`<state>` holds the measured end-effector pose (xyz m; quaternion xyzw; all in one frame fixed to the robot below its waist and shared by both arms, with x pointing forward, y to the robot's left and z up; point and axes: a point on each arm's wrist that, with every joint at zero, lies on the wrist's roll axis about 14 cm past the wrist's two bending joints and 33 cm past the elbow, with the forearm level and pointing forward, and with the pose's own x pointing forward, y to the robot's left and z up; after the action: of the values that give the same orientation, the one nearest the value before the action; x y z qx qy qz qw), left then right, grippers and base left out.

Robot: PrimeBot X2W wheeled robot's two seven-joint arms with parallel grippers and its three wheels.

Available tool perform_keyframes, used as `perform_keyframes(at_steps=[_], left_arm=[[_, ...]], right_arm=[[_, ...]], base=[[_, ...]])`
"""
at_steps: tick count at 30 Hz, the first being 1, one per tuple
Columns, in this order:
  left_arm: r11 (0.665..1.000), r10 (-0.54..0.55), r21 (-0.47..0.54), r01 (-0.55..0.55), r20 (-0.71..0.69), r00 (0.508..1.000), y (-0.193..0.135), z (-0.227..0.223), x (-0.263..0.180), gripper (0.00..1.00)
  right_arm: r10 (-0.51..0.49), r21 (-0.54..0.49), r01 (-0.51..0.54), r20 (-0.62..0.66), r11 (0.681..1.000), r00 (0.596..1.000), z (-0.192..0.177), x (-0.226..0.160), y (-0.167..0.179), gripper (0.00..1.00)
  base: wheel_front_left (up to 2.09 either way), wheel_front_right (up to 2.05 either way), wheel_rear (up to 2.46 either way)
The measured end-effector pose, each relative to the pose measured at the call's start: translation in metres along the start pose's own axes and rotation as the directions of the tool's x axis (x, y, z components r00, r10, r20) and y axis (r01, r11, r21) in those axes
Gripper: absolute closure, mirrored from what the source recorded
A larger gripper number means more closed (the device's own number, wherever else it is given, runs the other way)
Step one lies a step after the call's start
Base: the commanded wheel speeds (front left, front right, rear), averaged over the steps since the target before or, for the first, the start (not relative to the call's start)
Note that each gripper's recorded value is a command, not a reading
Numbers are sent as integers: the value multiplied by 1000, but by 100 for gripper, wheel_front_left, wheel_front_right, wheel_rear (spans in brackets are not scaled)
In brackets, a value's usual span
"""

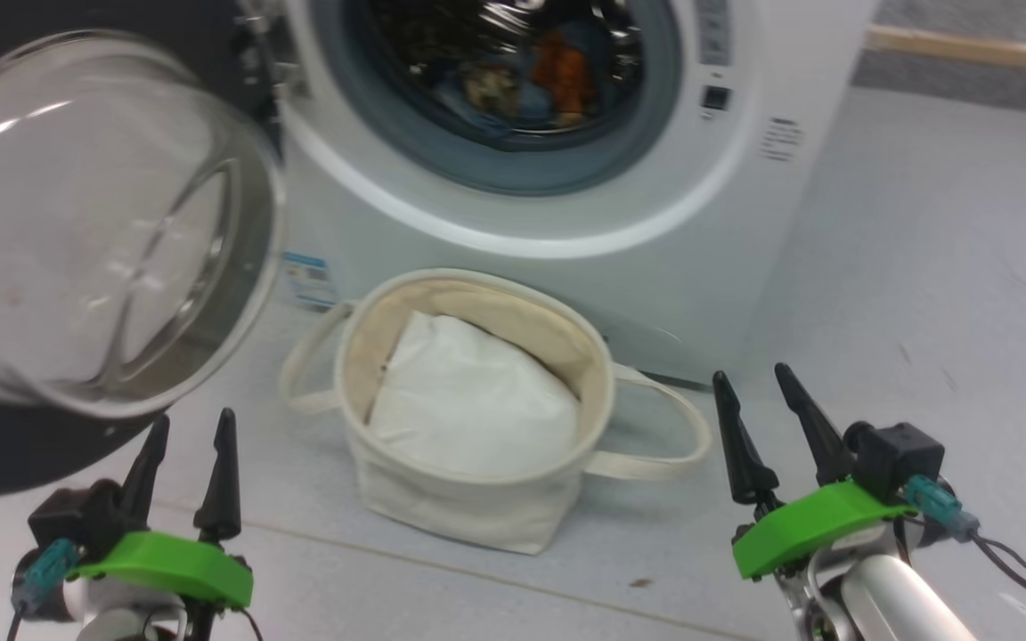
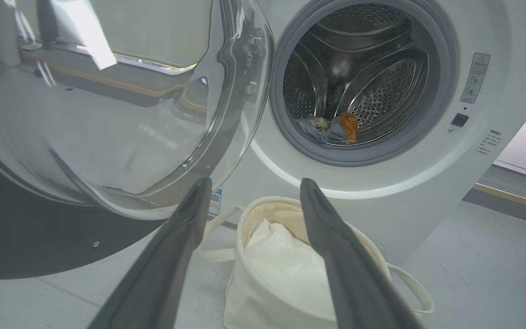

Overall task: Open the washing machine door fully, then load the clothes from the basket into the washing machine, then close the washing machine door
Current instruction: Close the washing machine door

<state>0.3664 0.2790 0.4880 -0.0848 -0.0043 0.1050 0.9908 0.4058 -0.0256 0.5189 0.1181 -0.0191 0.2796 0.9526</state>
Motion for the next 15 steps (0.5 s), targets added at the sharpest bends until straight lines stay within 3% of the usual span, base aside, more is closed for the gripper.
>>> perform_keyframes(at_steps=[7, 15], left_arm=[[984, 177, 5, -177, 23, 984, 59, 6, -46, 0], [938, 347, -11, -348, 100, 933, 115, 28, -95, 0]], right_arm=[[137, 32, -135, -55, 990, 989, -19, 14, 47, 0], [272, 48, -269, -65, 962, 960, -23, 30, 96, 0]], base=[[0, 0, 0], [0, 0, 0]])
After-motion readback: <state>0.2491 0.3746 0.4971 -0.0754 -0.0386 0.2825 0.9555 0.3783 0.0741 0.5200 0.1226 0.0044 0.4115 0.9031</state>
